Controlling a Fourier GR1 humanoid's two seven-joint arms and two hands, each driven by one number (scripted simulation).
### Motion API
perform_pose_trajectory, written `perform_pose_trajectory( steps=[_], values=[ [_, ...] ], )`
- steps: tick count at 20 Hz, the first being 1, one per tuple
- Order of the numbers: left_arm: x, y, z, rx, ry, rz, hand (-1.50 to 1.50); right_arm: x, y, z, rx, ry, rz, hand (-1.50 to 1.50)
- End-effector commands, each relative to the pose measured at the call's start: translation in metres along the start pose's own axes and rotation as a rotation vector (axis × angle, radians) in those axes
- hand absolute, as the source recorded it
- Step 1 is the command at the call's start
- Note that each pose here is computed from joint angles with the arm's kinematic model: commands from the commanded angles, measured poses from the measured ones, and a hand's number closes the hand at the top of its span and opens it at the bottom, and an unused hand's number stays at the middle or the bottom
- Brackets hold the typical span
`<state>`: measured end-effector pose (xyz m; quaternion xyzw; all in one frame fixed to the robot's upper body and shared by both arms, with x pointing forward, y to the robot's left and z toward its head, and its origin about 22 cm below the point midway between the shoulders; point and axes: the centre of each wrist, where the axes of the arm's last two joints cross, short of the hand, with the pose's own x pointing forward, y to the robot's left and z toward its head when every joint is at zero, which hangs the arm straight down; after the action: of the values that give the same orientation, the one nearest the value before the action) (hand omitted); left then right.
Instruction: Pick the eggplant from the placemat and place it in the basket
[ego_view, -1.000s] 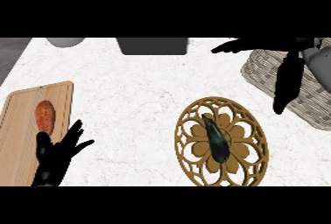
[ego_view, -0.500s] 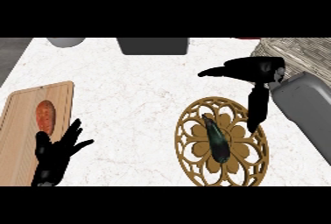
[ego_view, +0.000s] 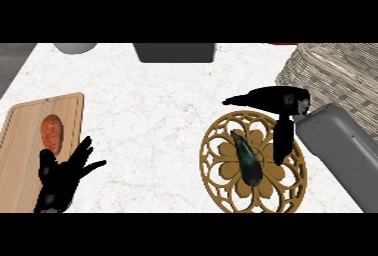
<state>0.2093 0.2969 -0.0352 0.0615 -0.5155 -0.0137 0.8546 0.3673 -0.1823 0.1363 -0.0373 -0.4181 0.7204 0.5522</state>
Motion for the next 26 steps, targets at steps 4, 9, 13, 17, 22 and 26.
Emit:
perform_pose_trajectory(
  steps=[4, 9, 13, 17, 22, 26],
  values=[
    [-0.039, 0.000, 0.005, 0.028, 0.067, -0.010, 0.00, 0.000, 0.025, -0.010, -0.013, 0.009, 0.003, -1.50],
    [-0.017, -0.001, -0.010, 0.024, 0.058, -0.012, 0.00, -0.013, 0.020, -0.022, -0.017, 0.005, 0.016, -1.50],
    [-0.021, -0.002, 0.003, 0.012, 0.059, -0.033, 0.00, 0.013, 0.041, -0.043, -0.031, -0.007, -0.002, -1.50],
    [-0.027, -0.012, 0.009, 0.018, 0.084, -0.029, 0.00, -0.013, 0.042, -0.030, -0.015, -0.022, 0.008, -1.50],
    [-0.032, -0.019, 0.012, 0.016, 0.074, -0.002, 0.00, -0.001, 0.072, -0.046, 0.048, 0.044, 0.064, -1.50],
    [-0.010, 0.004, -0.005, 0.017, 0.076, -0.010, 0.00, -0.020, 0.063, -0.049, 0.079, 0.065, 0.057, -1.50]
  ],
)
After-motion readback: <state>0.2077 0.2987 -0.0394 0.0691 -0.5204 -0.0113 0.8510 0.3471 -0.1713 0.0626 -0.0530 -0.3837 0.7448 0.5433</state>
